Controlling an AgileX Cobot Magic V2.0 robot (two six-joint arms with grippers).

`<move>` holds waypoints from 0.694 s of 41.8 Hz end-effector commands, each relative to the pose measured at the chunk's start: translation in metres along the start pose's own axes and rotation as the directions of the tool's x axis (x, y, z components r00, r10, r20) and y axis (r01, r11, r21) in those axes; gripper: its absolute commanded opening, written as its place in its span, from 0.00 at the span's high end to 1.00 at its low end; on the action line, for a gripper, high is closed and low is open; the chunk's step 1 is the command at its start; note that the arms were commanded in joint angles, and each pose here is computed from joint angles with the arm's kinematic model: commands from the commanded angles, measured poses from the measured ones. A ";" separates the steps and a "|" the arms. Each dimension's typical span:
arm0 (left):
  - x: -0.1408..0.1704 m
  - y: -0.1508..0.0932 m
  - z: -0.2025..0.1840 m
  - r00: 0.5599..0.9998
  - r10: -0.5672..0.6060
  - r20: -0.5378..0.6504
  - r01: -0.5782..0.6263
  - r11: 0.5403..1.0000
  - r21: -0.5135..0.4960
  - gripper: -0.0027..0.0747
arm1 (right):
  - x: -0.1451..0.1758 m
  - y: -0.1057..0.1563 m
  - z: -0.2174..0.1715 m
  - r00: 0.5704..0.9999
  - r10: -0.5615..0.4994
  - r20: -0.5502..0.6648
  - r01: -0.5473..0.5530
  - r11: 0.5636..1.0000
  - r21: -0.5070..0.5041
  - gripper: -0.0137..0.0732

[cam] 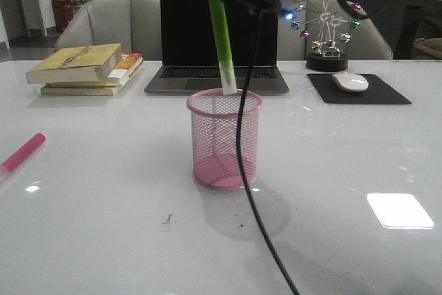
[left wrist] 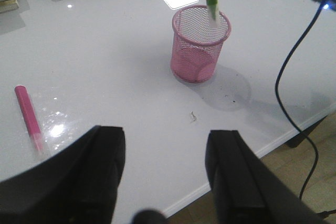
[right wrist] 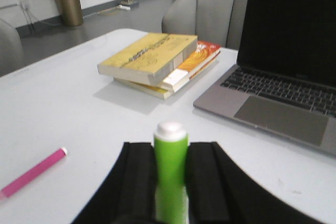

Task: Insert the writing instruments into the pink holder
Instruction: 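Carry the green marker over the pink holder with the right gripper, then lower the green marker into the holder and open the right gripper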

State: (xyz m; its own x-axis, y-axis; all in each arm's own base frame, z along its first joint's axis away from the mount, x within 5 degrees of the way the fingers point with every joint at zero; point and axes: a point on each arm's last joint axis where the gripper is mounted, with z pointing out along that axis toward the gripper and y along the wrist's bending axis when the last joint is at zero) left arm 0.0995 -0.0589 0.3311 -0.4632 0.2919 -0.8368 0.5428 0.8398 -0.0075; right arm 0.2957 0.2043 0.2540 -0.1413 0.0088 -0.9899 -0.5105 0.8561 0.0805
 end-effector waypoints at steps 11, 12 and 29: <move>-0.014 -0.001 -0.004 0.996 -0.011 0.091 0.011 1.000 0.004 0.45 | 0.012 0.001 0.015 0.999 -0.030 0.033 0.030 1.000 -0.003 0.39; -0.014 -0.001 -0.004 0.996 -0.011 0.091 0.011 1.000 0.004 0.45 | 0.009 0.001 0.014 0.999 -0.029 0.043 0.029 1.000 -0.004 0.39; -0.014 0.000 -0.004 0.996 -0.010 0.092 0.010 1.000 0.003 0.45 | -0.076 0.008 -0.083 0.988 -0.104 -0.116 0.095 0.992 -0.077 0.39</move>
State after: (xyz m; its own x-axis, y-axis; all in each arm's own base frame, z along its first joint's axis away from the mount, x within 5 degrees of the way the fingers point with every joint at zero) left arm 0.0995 -0.0589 0.3311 -0.4632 0.2919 -0.8368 0.5428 0.8398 -0.0075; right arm 0.2535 0.1818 0.3029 -0.2526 -0.1155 -0.9607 -0.5633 0.8248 0.0490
